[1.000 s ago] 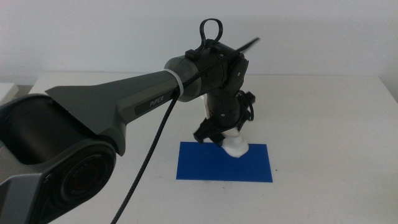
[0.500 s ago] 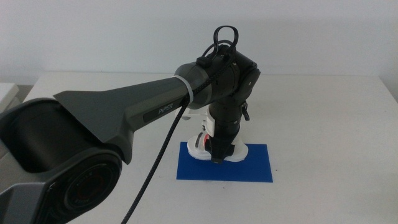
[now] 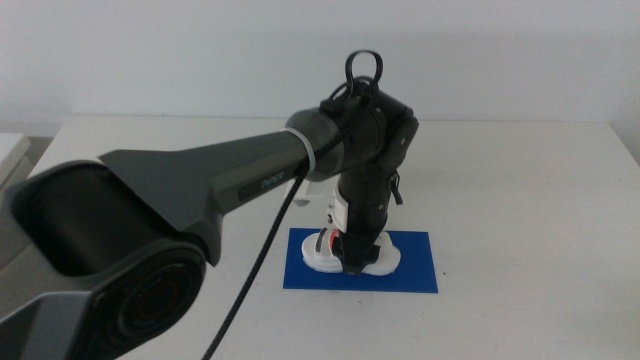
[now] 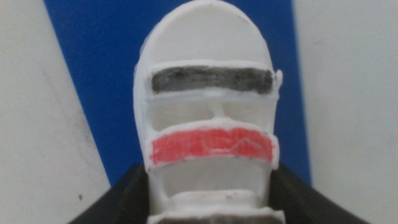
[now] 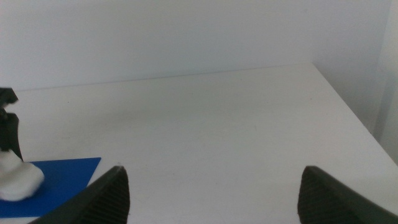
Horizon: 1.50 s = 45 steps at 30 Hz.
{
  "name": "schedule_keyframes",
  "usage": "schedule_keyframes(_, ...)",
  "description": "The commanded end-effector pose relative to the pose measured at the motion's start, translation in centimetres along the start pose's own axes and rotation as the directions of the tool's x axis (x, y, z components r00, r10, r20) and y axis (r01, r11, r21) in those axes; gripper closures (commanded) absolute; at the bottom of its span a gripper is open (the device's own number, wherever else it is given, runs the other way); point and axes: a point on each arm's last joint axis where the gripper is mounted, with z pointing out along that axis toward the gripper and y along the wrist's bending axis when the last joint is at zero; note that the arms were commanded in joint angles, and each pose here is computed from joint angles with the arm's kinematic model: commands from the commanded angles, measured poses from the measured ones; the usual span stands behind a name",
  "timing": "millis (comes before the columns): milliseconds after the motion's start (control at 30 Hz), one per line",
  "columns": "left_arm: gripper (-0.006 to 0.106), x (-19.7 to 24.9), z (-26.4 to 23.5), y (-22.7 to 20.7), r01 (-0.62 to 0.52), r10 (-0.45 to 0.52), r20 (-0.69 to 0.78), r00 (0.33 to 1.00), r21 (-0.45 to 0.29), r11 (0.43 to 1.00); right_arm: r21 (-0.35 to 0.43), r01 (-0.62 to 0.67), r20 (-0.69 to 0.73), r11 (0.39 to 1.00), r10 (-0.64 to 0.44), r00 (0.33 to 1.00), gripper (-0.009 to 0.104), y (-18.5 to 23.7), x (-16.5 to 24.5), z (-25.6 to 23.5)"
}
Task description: Use one arm to grab the shoe from the table and place it on the mat.
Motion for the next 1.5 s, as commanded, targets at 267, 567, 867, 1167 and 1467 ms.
schedule_keyframes(267, 0.087, 0.8, 1.0, -0.2, 0.022, -0.021, -0.053, 0.998, 0.019, 1.000, 0.000, 0.011, 0.009, 1.000, -0.011, 1.000, 0.016, 0.0, 0.0, 0.0)
schedule_keyframes(567, 0.024, 1.0, 1.0, 0.0, 0.039, -0.039, -0.079, 0.996, -0.010, 0.999, 0.000, 0.011, 0.009, 1.000, -0.011, 1.000, 0.016, 0.0, 0.0, 0.0)
schedule_keyframes(867, 0.007, -1.6, -11.3, 1.2, -0.033, 0.051, -0.077, 0.996, 0.219, 0.975, 0.000, 0.011, 0.009, 1.000, -0.011, 1.000, 0.016, 0.0, 0.0, 0.0)
schedule_keyframes(1167, 0.007, -10.5, -29.0, 6.8, -0.972, 0.687, 0.695, 0.213, 0.081, 0.219, 0.000, 0.011, 0.009, 1.000, -0.011, 1.000, 0.016, 0.0, 0.0, 0.0)
schedule_keyframes(1467, 0.007, -18.1, -29.2, 15.8, -0.974, 0.703, 0.707, 0.075, -0.099, 0.204, 0.000, 0.011, 0.009, 1.000, -0.011, 1.000, 0.016, 0.0, 0.0, 0.0)
